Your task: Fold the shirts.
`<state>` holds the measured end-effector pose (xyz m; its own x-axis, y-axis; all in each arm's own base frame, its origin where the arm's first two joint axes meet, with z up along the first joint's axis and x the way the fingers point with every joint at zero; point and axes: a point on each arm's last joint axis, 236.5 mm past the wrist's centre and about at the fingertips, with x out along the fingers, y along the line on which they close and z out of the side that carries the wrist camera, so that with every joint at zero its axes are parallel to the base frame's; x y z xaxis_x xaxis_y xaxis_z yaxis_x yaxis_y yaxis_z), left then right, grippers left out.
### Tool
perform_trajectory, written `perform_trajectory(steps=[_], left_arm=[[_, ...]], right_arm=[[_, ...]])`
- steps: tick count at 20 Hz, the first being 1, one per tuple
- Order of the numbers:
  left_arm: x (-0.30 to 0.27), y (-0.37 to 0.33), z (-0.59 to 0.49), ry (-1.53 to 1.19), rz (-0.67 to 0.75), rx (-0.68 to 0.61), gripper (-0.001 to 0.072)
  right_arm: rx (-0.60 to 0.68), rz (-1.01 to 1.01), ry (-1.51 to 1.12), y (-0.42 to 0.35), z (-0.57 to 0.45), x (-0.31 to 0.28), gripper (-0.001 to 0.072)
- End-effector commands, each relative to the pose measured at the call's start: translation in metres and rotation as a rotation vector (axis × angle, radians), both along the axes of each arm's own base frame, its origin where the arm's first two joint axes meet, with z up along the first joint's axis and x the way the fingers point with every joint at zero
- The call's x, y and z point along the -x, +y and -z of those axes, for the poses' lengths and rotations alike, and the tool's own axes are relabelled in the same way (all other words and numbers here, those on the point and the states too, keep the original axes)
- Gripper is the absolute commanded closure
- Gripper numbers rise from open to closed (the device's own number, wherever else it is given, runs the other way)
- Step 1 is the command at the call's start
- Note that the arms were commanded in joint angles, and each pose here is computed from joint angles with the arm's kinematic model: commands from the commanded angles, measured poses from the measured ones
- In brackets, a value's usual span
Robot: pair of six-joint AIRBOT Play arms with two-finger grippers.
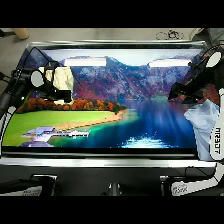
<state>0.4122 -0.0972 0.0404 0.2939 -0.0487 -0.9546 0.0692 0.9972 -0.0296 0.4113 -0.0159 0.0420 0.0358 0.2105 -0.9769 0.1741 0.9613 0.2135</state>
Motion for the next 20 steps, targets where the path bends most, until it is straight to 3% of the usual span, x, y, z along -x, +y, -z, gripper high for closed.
perform_trajectory(steps=[1, 14, 18, 20], left_arm=[[0.0, 0.0, 0.0, 0.001, 0.0, -0.001, -0.0009], [0.0, 0.0, 0.0, 0.001, -0.001, 0.0, -0.0009], [-0.048, -0.018, -0.015, -0.206, -0.014, 0.086, -0.0009], [-0.08, -0.008, -0.022, -0.33, -0.028, 0.055, -0.0008]], right_arm=[[-0.001, -0.001, 0.001, 0.001, 0.0, 0.0, 0.0042], [-0.001, -0.001, 0.001, 0.001, 0.0, 0.0, 0.0042], [0.009, 0.029, -0.133, -0.002, -0.002, -0.032, 0.0042], [0.01, 0.074, -0.167, -0.004, -0.004, -0.042, 0.0042]])
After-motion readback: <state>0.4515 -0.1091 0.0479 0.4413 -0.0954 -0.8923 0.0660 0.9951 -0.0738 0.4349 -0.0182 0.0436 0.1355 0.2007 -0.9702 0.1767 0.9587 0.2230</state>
